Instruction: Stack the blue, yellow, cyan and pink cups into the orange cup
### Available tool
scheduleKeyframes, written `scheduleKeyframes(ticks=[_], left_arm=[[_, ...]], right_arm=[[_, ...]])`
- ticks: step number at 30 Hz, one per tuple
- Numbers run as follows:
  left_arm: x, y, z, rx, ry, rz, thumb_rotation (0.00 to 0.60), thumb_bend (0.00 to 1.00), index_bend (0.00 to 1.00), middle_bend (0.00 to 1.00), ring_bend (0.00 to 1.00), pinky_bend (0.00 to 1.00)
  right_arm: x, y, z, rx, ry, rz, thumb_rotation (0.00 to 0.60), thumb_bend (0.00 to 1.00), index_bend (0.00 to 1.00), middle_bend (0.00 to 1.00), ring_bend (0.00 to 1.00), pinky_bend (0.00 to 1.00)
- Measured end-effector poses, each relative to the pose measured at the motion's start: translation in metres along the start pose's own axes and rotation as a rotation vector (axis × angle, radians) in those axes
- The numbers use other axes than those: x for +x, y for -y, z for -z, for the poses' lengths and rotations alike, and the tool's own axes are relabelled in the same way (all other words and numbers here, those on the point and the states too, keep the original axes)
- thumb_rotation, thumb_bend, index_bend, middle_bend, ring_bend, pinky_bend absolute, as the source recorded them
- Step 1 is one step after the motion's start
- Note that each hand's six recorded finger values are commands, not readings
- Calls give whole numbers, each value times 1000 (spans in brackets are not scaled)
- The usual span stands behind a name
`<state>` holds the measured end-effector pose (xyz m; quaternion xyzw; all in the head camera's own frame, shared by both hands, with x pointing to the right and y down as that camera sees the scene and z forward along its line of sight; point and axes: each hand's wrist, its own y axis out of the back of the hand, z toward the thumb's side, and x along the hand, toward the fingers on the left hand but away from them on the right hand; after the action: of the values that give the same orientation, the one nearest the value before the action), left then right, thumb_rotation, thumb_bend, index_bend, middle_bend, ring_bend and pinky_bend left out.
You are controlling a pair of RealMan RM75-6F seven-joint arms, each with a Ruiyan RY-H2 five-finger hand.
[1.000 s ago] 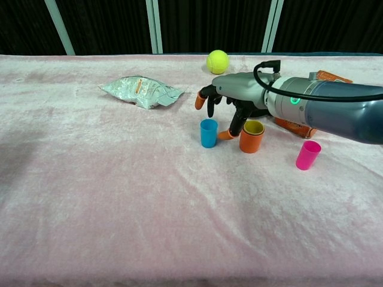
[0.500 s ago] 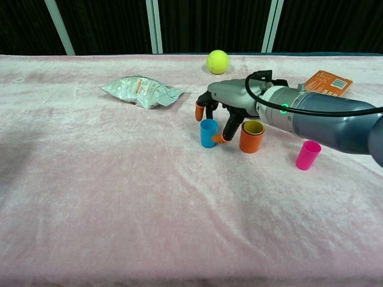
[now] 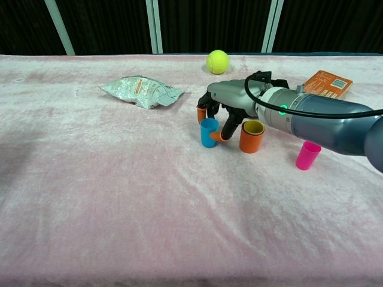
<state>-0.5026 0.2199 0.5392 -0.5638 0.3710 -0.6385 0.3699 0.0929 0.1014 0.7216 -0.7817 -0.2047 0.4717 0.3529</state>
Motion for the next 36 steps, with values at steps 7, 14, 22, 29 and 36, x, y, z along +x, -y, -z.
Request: scheduleKeyframes(ticks=[7,14,22,29,36], left_arm=[[0,0,-1,0,3,2,600,705,52,9,0,17],[0,1,-1,2,4,6,600,706,52,9,0,16],[0,2,-1,5,2,6,600,705,52,9,0,17],[0,2,-1,8,-1,8,600,706,52,10,0,17],[0,2,0,10,-3,6,600,706,52,10,0,17]], right_arm=[[7,-19,-1,-27,-12,36,600,350,491,494,278,217],[24,-46,3,-46,-17,55,600,350,502,493,278,217],[47,-61,21,-15,17,47,600,351,509,493,278,217],[56,-58,31,3,42,42,600,351,512,494,278,217],[60,-49,41,20,61,25,600,351,515,494,278,217]])
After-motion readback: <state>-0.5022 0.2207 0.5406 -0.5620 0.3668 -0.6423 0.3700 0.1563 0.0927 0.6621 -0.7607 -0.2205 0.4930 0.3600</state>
